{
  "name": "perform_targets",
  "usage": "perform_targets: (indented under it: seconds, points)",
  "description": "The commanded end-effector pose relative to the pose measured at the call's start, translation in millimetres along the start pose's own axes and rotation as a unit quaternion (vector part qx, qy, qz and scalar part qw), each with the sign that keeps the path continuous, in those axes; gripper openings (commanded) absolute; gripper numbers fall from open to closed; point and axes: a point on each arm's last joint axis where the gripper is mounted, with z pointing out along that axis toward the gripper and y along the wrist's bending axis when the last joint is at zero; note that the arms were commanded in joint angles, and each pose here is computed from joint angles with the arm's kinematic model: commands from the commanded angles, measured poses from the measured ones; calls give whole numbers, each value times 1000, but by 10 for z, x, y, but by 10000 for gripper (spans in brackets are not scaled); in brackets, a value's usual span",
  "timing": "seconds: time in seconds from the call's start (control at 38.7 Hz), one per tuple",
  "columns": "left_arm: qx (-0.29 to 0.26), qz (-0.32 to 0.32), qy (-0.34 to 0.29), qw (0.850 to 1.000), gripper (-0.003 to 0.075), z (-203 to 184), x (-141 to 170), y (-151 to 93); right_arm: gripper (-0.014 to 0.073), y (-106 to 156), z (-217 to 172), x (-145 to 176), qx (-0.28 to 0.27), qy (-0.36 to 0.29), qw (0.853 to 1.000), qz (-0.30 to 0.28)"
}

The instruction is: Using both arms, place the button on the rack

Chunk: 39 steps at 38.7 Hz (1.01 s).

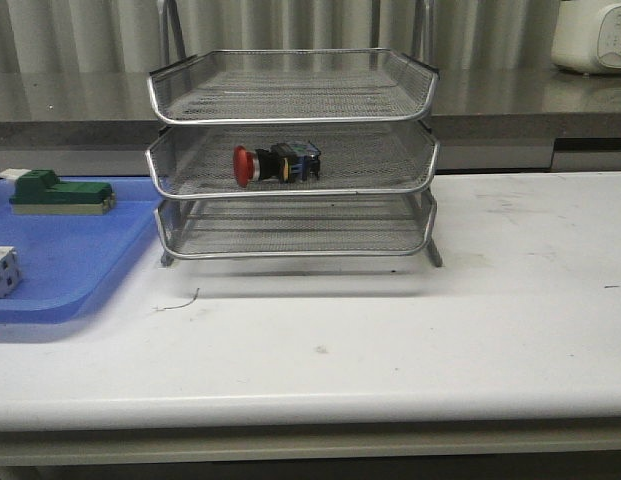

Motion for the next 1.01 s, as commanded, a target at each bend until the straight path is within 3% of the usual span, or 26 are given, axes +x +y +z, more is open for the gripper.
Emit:
perform_targets:
  seconds: [0.0, 0.26, 0.98]
  points:
    - [-29, -8, -80, 996, -19, -4, -67, 25, -61, -6, -21, -150, 6, -50, 999, -3]
    - [-46, -32, -88, 995, -19, 99, 178, 24, -61, -6, -21, -150, 6, -50, 999, -3]
    - [-44, -33, -77, 996, -19, 100, 191, 22, -61, -6, -21, -150, 6, -50, 999, -3]
